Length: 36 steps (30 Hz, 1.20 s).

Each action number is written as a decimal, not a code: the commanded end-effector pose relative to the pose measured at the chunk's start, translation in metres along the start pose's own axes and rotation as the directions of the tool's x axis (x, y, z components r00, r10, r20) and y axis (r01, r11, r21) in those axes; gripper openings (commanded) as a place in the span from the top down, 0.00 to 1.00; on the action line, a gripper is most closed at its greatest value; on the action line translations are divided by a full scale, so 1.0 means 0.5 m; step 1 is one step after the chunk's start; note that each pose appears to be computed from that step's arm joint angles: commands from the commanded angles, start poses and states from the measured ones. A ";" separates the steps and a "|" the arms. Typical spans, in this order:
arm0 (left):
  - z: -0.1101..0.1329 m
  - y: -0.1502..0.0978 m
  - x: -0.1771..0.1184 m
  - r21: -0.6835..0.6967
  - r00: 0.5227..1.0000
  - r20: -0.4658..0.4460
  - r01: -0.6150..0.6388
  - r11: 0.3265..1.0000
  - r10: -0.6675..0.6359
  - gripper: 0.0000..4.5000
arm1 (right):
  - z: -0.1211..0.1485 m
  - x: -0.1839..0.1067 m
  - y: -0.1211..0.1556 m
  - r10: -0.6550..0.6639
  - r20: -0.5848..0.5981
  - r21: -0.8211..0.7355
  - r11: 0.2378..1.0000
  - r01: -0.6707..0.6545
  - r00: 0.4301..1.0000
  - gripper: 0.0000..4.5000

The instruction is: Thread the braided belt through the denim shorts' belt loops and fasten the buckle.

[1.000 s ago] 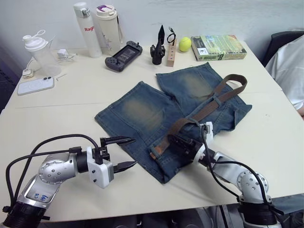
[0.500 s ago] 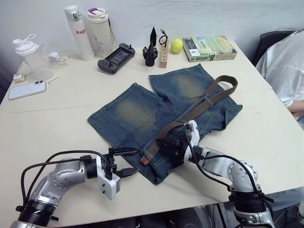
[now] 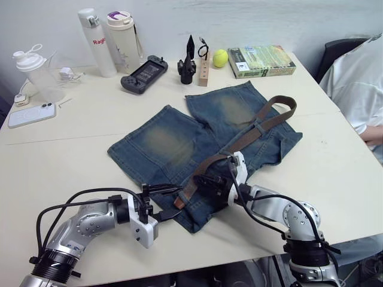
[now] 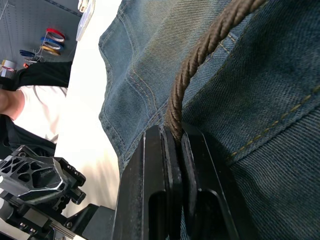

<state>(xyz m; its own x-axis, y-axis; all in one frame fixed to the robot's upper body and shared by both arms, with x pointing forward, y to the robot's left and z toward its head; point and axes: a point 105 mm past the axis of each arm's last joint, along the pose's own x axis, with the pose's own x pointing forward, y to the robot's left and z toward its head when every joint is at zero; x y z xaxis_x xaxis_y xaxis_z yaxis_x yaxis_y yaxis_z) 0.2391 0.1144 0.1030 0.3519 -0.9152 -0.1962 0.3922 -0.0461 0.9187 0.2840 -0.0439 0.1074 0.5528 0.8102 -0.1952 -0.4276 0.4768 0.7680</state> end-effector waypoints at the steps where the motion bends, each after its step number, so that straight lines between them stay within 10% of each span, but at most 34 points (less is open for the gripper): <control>1: 0.001 -0.004 -0.011 0.022 1.000 -0.001 0.020 1.000 -0.020 0.12 | -0.023 0.005 -0.003 0.004 -0.044 0.037 0.999 -0.002 0.999 1.00; 15: -0.021 -0.013 -0.017 0.103 0.998 -0.058 0.000 0.995 0.006 0.12 | -0.022 0.010 0.008 0.020 -0.034 0.071 0.997 -0.017 0.999 1.00; 25: -0.028 -0.013 -0.008 0.119 0.998 -0.063 -0.022 0.993 0.029 0.98 | -0.024 0.009 0.009 0.021 -0.037 0.073 0.997 -0.018 0.999 1.00; 36: -0.022 -0.021 -0.020 0.138 0.999 -0.049 -0.009 0.990 0.016 0.99 | -0.022 0.010 0.007 0.015 -0.035 0.096 0.995 -0.012 0.999 1.00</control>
<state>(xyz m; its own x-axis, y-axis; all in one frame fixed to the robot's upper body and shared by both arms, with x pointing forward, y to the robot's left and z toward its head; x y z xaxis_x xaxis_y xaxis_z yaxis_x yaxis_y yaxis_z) 0.2443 0.1259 0.0980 0.4077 -0.8974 -0.1686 0.2564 -0.0647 0.9644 0.2851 -0.0425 0.1087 0.5661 0.8001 -0.1984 -0.3853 0.4696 0.7944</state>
